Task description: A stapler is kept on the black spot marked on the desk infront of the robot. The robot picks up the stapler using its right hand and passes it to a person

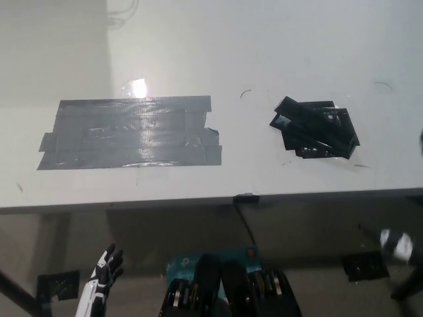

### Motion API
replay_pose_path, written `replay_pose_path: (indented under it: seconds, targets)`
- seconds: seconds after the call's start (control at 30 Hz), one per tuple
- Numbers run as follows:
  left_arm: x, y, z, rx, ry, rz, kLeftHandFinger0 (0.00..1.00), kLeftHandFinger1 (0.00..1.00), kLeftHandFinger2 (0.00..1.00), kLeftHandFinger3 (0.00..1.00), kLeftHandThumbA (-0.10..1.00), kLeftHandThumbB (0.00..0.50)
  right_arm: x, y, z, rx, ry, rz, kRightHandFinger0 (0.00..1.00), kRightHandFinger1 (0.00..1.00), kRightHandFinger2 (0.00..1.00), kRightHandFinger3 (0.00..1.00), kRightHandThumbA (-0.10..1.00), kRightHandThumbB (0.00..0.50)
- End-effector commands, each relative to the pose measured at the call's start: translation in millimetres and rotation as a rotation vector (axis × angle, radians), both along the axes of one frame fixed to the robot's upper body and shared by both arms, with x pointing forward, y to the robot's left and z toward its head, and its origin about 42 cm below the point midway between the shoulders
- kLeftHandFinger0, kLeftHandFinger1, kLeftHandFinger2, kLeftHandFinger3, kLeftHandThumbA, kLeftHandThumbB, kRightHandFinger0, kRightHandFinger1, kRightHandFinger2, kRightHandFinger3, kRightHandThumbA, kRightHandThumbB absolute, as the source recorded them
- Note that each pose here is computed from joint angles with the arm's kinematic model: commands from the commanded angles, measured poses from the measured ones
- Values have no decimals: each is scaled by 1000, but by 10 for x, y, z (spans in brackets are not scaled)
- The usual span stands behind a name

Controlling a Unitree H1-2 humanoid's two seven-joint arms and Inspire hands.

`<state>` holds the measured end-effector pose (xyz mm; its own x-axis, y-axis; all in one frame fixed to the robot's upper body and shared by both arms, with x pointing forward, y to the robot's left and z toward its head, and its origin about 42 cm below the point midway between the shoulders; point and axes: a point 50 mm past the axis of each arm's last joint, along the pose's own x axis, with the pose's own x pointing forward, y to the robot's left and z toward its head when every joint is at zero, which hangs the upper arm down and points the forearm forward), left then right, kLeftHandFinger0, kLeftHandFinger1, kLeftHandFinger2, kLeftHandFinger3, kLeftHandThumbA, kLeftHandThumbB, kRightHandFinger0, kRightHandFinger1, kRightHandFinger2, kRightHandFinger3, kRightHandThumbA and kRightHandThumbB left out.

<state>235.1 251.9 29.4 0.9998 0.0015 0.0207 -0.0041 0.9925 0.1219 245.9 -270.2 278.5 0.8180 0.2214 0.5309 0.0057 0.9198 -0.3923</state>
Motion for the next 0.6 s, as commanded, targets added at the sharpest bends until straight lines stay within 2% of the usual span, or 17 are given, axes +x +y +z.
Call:
replay_pose_path:
  seconds: [0.0,0.03,0.1,0.17,0.23,0.3,0.33,0.43,0.57]
  targets:
    - [57,50,127,10,-112,1,1000,1000,1000,1000,1000,500,562,-54,381,-143,82,-93,1000,1000,1000,1000,1000,295]
    - [58,49,122,10,-112,0,1000,1000,1000,1000,1000,500,654,-45,394,-170,98,-107,1000,1000,1000,1000,1000,296]
    - [51,46,115,1,-106,5,1000,1000,1000,1000,1000,500,930,0,421,-203,143,-112,1000,1000,1000,1000,1000,267]
    - [56,51,112,-2,-105,5,1000,1000,1000,1000,1000,500,1136,51,440,-215,184,-110,1000,1000,1000,1000,1000,266]
    - [51,49,109,0,-102,2,1000,1000,1000,1000,1000,500,1416,137,476,-241,243,-121,1000,1000,1000,1000,1000,277]
    - [55,42,113,4,-101,0,1000,1000,1000,1000,1000,500,1699,215,518,-282,291,-137,1000,1000,1000,1000,1000,324]
    - [51,35,114,5,-101,-3,1000,1000,1000,1000,1000,500,1802,247,530,-293,317,-138,1000,1000,1000,1000,1000,330]
    - [54,28,108,7,-103,-9,1000,1000,1000,1000,1000,500,2010,323,551,-327,353,-143,1000,1000,1000,1000,1000,304]
    - [55,22,110,7,-100,-9,1000,1000,1000,1000,1000,500,2283,450,532,-357,411,-152,1000,1000,1000,1000,1000,315]
